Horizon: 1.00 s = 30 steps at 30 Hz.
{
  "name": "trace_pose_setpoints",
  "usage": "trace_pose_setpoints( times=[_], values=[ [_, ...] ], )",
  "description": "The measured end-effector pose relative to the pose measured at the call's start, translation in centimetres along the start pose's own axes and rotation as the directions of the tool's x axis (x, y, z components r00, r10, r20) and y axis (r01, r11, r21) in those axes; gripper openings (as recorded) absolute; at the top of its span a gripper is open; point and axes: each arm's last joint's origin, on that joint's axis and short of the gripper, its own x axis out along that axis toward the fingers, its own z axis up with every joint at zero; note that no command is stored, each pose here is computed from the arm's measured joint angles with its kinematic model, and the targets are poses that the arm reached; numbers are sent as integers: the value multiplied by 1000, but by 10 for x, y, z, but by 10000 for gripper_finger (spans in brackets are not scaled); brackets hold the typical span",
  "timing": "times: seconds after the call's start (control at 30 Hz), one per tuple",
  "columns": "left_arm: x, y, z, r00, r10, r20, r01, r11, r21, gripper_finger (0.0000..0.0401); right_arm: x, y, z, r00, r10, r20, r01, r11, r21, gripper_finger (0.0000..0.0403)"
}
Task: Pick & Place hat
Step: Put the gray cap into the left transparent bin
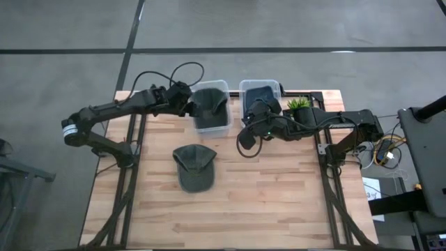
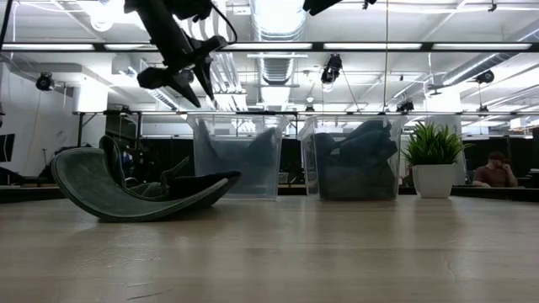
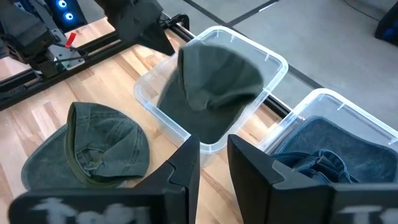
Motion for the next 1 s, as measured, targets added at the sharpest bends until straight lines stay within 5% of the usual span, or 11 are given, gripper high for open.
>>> trace_pose_setpoints(
  times=[0.33,0.47,0.67,0.83,1.0],
  values=[
    [-31,-10,15,1000,-1,-2,1,999,49,151,0,0,0,1000,1,1,-1,1000,-3,79],
    [-48,-11,9,990,-33,-136,51,990,133,151,0,0,-1,1000,11,-16,-11,1000,-21,73],
    [-81,-13,-38,946,-42,-322,97,983,156,151,0,-4,-7,997,-16,-75,11,998,-60,70],
    [-111,-8,-83,970,-47,-238,69,994,86,152,-8,-15,-14,988,-63,-138,54,996,-73,77],
    [-121,1,-124,968,-79,-237,56,993,-103,152,-20,-26,-14,987,-71,-145,66,997,-39,79]
  ],
)
